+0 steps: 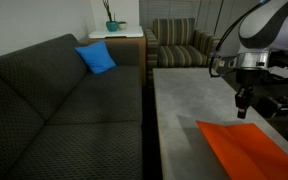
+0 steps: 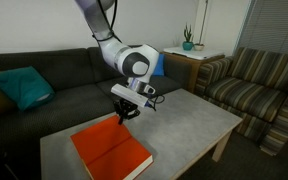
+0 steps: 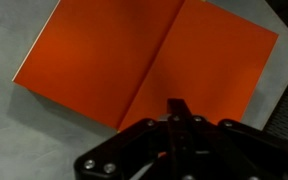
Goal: Open the first cover of the book
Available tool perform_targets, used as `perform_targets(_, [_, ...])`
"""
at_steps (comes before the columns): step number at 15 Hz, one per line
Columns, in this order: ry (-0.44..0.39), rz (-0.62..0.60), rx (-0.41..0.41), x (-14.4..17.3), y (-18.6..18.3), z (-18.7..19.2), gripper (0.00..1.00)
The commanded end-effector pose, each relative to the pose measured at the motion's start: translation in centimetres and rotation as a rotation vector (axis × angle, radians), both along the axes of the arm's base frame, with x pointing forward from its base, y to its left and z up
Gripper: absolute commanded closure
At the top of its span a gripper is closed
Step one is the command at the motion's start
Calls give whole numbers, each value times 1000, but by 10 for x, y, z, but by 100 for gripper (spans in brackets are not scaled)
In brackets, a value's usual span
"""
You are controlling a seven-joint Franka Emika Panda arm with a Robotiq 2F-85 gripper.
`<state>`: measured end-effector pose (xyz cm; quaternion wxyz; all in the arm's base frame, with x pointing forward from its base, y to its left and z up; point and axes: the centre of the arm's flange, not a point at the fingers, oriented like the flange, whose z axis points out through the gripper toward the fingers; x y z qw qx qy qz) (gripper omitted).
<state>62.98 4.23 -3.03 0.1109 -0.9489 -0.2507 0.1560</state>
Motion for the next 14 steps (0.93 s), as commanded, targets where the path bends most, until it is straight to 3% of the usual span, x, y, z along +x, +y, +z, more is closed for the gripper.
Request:
perform_targets(1, [4,19,12,-16,-8,15,72])
perform_targets(11, [2,80,18,-28,-7,33,3])
perform_targets(14, [3,110,35,-31,-3,36,0])
